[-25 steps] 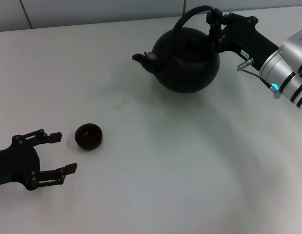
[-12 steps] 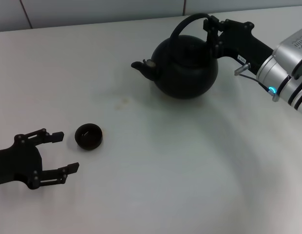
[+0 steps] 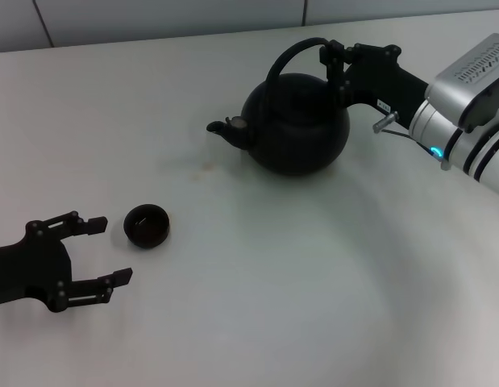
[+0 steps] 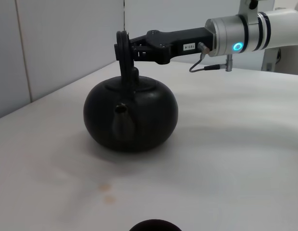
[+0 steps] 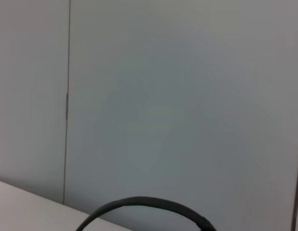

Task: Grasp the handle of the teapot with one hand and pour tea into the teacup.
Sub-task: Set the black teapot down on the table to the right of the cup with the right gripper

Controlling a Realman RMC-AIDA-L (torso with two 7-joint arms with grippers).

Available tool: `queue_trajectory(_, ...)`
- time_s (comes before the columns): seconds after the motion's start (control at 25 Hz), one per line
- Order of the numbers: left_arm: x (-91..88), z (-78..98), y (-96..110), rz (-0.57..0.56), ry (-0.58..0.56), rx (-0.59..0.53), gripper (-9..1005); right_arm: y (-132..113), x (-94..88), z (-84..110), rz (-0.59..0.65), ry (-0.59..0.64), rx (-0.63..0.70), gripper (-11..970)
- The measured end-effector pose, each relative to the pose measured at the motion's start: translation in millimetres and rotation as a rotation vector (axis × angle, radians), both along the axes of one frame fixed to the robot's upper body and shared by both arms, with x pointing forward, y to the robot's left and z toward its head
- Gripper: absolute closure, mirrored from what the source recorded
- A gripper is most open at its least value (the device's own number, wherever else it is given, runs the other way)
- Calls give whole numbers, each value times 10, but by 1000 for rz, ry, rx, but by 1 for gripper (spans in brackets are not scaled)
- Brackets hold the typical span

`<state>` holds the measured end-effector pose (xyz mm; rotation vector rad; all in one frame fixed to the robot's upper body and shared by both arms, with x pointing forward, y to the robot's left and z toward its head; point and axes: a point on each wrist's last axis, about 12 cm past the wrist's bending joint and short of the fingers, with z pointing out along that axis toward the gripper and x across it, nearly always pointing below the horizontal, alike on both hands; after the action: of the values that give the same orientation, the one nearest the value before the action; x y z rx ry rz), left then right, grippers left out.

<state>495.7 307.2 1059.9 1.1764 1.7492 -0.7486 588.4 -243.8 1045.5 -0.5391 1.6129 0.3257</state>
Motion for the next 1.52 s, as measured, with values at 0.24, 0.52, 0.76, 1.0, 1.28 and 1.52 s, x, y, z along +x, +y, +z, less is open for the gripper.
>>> queue_trajectory(0.24, -11, -7, 4, 2, 2, 0, 149, 8, 10, 4, 2, 0, -2, 825)
queue_trajectory(0.52, -17, -20, 5, -2, 8, 11, 149, 9, 15, 11, 2, -3, -3, 812)
queue_trajectory(0.76, -14, -14, -3, -5, 6, 10, 149, -12, 56, 18, -26, 9, -6, 800)
queue_trajectory(1.0, -16, -5, -10, -8, 2, 10, 149, 4, 80, 12, -31, 21, -18, 590)
queue_trajectory(1.28, -28, 12, -23, -9, -9, 9, 149, -17, 65, 19, -34, 11, -15, 443)
queue_trajectory(1.52, -28, 14, -26, -3, 2, 4, 149, -40, -5, 28, -22, -19, 15, 315)
